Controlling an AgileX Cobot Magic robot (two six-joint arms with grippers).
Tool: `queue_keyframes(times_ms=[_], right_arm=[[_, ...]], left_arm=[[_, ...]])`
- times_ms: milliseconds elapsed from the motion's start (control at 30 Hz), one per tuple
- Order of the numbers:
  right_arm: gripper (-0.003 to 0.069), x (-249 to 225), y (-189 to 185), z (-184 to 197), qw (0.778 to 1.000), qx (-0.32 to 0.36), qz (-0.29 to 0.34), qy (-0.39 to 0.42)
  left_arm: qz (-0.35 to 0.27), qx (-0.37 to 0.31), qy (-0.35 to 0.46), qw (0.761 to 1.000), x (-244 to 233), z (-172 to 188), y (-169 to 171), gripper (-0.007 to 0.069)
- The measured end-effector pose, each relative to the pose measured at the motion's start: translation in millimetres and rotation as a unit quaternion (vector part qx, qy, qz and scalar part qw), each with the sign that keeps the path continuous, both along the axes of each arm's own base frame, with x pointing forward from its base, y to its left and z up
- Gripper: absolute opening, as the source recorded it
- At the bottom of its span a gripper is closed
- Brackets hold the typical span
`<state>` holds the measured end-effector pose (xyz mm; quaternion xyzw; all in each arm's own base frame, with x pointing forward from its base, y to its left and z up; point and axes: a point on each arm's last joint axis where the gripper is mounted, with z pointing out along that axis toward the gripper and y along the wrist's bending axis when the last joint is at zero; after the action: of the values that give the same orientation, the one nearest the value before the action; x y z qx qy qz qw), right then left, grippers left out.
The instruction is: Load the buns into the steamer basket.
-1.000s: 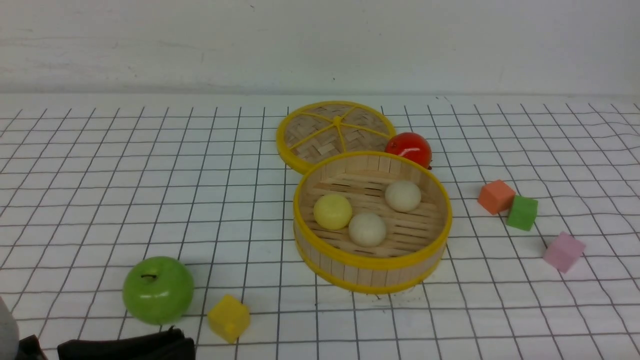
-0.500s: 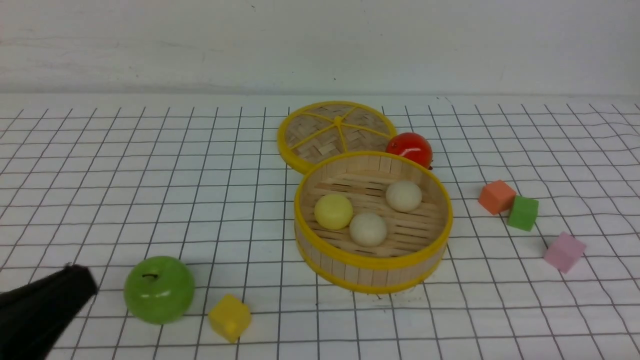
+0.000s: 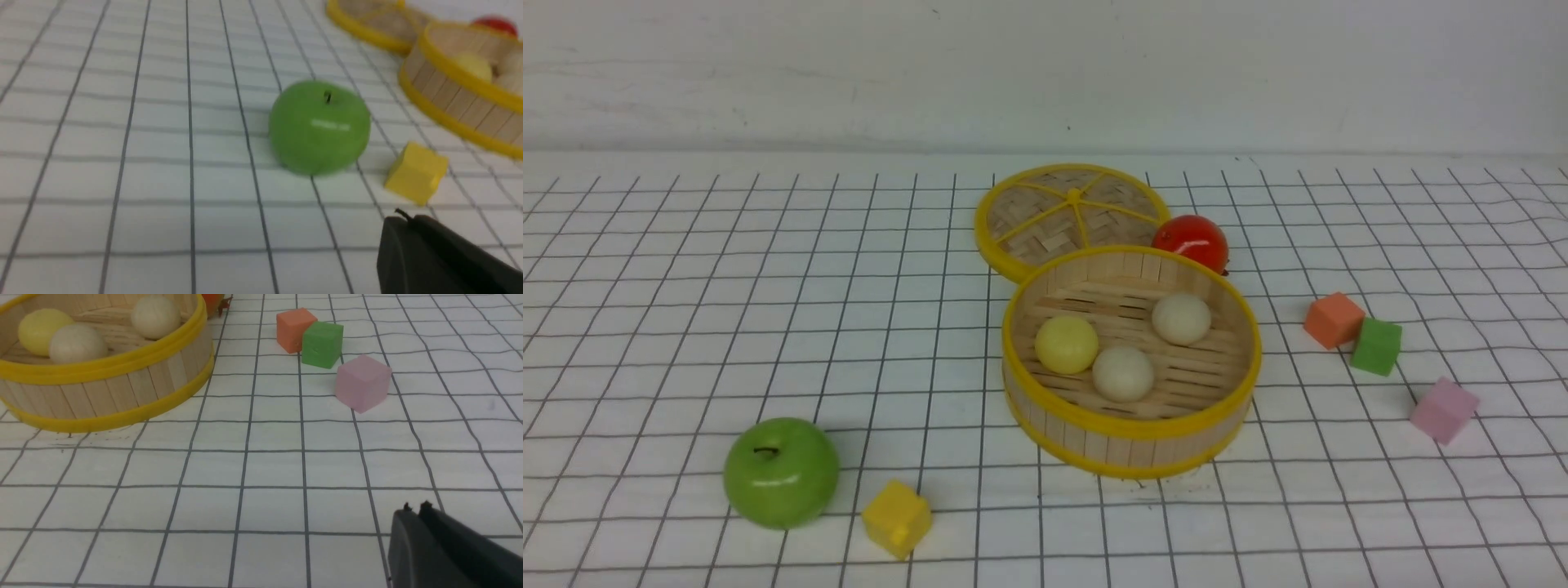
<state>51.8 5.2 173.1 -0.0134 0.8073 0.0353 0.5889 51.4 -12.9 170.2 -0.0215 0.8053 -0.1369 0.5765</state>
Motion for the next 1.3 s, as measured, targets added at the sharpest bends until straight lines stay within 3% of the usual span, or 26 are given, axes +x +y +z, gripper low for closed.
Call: queue_keyframes(times_ms=[1300], right_arm=[[0.0079,0.0,0.0,0.0,1.0,0.0,0.0,0.0]], left_arm=[[0.006,-0.025,0.01,1.0,-0.4,-0.8,-0.3,-0.0013]])
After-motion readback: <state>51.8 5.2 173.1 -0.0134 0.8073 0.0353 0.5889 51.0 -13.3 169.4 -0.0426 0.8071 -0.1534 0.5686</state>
